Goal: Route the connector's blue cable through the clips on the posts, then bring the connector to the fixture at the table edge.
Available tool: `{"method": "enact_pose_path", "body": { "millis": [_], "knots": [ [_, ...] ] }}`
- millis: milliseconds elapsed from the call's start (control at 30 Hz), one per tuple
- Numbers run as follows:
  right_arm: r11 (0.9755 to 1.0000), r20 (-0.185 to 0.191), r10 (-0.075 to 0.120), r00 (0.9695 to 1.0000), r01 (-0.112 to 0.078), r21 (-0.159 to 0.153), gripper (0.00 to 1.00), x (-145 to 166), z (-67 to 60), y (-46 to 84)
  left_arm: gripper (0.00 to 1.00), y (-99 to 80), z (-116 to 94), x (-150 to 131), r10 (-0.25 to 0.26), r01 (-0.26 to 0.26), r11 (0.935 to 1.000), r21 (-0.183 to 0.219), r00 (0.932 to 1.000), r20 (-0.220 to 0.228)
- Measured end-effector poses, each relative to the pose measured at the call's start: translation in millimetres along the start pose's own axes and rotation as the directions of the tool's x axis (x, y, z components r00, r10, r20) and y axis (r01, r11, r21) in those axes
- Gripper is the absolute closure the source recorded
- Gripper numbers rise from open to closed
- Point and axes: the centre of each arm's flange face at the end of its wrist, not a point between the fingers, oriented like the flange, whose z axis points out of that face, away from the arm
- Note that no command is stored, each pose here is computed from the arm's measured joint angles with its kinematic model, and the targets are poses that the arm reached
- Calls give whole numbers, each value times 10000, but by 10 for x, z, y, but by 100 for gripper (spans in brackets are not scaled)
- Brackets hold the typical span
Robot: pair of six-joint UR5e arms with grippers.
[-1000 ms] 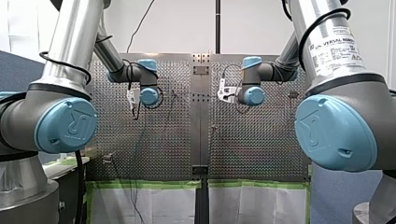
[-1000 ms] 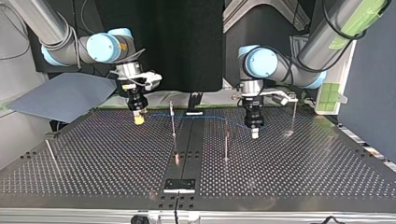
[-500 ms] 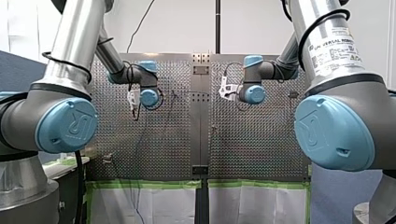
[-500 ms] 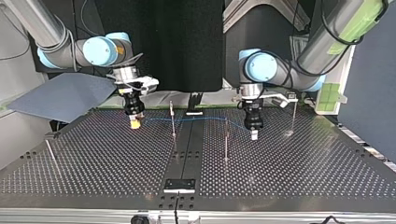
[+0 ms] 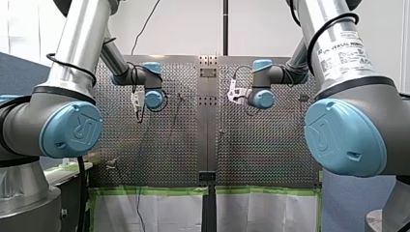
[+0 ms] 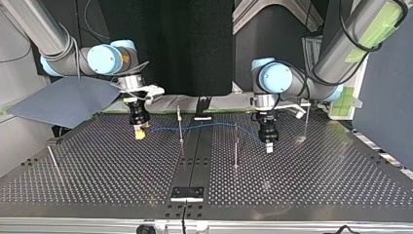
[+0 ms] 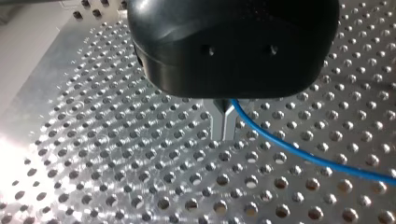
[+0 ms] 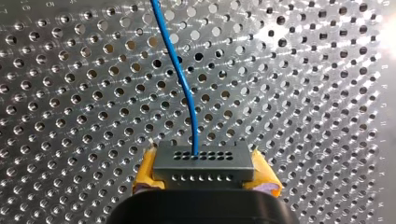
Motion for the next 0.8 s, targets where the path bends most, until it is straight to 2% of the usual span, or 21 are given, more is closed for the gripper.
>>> {"method": "enact_pose_path", "body": {
  "millis": [300, 567, 800],
  "knots": [
    [10000, -175, 16, 9998, -17, -29, 100, -25, 177, 62, 100, 25, 161, 186, 378, -384, 9992, -117, 9983, -448],
    [9998, -519, -14, 9987, 3, -212, 100, 157, 341, 229, 100, 29, 338, 249, 379, -382, 9992, -63, 9979, -530],
    [9994, -573, -53, 9983, 33, -336, 100, 214, 390, 361, 100, 39, 370, 283, 332, -336, 9994, -53, 9976, -608]
  ]
}}
